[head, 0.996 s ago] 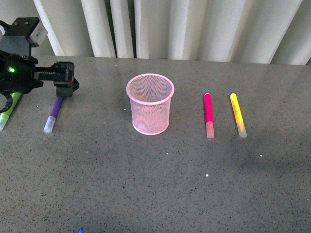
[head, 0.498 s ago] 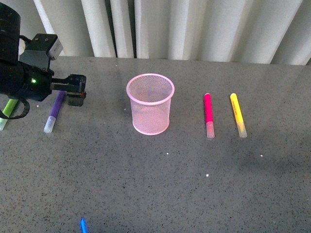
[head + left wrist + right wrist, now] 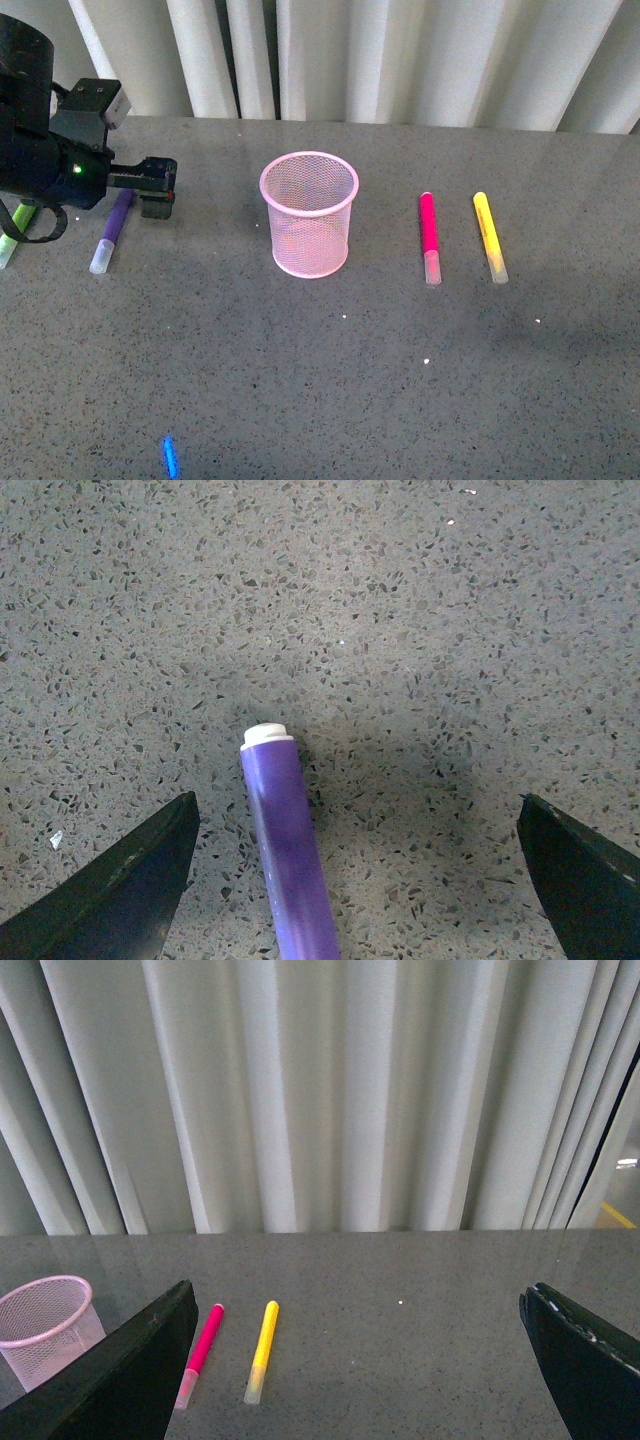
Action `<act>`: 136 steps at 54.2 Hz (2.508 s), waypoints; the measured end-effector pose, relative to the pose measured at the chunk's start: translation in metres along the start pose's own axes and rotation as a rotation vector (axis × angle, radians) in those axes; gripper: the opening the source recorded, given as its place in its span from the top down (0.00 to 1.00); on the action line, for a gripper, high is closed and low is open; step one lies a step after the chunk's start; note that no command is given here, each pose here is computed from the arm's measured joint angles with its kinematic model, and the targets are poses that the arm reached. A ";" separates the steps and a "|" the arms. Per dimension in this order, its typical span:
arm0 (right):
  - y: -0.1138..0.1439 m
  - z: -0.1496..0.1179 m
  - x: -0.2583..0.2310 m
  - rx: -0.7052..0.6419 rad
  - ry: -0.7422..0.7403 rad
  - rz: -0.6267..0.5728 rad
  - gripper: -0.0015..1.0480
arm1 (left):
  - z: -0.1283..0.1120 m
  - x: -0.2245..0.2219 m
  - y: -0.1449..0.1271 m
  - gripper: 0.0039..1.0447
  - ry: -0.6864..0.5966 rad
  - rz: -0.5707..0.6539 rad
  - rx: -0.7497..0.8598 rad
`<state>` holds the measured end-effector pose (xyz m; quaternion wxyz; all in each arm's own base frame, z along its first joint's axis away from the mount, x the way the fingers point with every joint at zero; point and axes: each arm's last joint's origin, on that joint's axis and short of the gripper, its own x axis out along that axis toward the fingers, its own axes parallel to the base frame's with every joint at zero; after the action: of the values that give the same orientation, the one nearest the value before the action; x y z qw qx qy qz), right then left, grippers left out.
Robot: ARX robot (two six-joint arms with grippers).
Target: Insert purple and pink pens into pink cup
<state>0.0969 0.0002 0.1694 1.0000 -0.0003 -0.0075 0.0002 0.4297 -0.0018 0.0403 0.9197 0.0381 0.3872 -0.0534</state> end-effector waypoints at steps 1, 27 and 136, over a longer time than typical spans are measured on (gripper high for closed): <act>0.000 0.000 0.000 0.000 0.000 0.000 0.07 | 0.000 0.001 0.000 0.06 0.001 0.001 0.000; 0.000 0.000 0.000 0.000 0.000 0.000 0.07 | -0.002 0.014 0.007 0.22 0.036 0.019 -0.003; 0.000 0.000 0.000 0.000 0.000 0.000 0.07 | 0.036 -0.069 -0.151 0.88 -0.738 -0.283 -0.412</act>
<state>0.0969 0.0002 0.1694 1.0000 -0.0003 -0.0075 0.0002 0.3883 -0.1504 0.1106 0.9684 -0.2207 0.0369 -0.1104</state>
